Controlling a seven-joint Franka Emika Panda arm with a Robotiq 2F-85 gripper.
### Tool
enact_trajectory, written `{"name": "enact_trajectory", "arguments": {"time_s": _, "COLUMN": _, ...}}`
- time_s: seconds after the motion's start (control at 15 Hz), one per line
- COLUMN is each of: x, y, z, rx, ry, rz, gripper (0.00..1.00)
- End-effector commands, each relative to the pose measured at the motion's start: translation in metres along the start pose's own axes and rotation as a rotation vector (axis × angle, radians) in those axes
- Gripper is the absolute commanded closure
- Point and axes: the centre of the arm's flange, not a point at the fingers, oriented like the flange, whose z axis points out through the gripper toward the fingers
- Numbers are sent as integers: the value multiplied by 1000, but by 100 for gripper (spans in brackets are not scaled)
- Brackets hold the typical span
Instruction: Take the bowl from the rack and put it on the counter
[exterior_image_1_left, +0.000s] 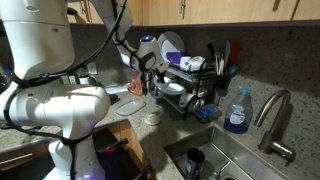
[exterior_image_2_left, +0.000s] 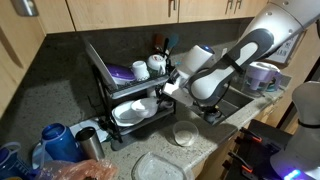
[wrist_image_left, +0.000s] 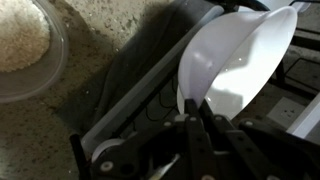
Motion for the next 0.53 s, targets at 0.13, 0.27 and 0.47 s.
{"name": "enact_trajectory", "arguments": {"time_s": 0.13, "x": -32, "y": 22, "z": -11, "rx": -9, "ry": -62, "rz": -129, "gripper": 99}}
{"name": "enact_trajectory", "arguments": {"time_s": 0.27, "x": -39, "y": 30, "z": -8, "rx": -8, "ry": -80, "rz": -168, "gripper": 99}}
{"name": "enact_trajectory", "arguments": {"time_s": 0.47, "x": -52, "y": 38, "z": -8, "rx": -10, "ry": -124, "rz": -211, "gripper": 99}}
